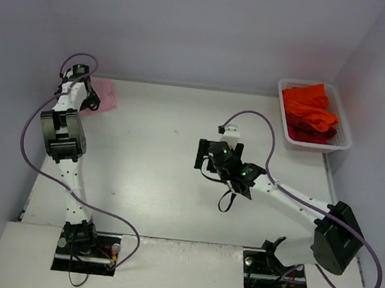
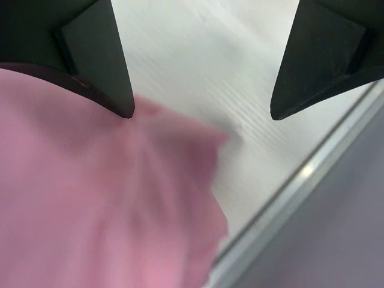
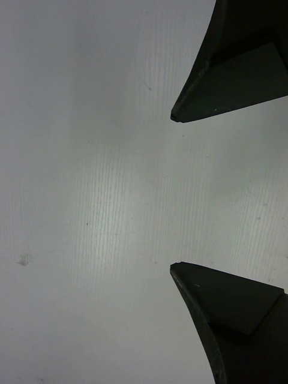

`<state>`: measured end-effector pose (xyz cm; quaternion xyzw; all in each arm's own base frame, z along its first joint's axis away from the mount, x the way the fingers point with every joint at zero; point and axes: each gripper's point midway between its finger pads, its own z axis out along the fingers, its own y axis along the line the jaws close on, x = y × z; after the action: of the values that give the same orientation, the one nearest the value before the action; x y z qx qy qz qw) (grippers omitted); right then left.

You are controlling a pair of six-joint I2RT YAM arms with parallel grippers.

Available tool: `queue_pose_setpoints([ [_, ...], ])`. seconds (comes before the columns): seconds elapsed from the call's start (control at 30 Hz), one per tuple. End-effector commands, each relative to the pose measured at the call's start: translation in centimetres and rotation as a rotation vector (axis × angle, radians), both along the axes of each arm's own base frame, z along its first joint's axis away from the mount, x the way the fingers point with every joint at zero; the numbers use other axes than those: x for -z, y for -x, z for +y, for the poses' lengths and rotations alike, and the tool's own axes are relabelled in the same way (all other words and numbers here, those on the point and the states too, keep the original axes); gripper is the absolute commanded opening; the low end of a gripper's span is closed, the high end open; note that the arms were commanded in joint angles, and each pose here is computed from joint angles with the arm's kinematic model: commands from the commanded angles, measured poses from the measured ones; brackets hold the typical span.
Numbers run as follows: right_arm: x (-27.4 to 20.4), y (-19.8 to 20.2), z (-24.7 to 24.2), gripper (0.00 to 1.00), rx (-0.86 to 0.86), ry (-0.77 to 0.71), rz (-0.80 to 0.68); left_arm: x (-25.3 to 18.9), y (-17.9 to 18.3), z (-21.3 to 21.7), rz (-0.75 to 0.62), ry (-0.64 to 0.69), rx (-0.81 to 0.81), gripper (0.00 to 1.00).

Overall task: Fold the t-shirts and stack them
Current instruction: Neatly place the folded tshirt to the corner

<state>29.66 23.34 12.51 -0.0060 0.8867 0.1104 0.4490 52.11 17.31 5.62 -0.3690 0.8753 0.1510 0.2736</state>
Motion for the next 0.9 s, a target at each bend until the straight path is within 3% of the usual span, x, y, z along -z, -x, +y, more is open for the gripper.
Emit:
queue_pose_setpoints([
  [0.0,-3.7,-0.6,0.3,1.0,0.029,-0.086,-0.091,-8.7,0.0,-1.9,-0.149,-0.019,0.027,0.94],
  [0.33,-7.6,1.3,-0.9,1.0,0.023,-0.142,-0.149,-16.8,4.1,-3.4,-0.23,-0.003,0.039,0.93],
  [0.47,-9.3,1.6,-2.1,1.0,0.049,-0.144,-0.179,-19.8,5.0,-9.2,-0.296,0.061,0.171,0.94],
  [0.6,-10.9,1.8,-2.9,1.0,0.08,-0.135,-0.181,-22.6,7.9,-17.7,-0.347,0.136,0.337,0.94],
  [0.87,-14.9,0.0,-6.5,1.0,0.171,-0.037,-0.21,-26.5,16.9,-24.0,-0.45,0.262,0.483,0.93],
])
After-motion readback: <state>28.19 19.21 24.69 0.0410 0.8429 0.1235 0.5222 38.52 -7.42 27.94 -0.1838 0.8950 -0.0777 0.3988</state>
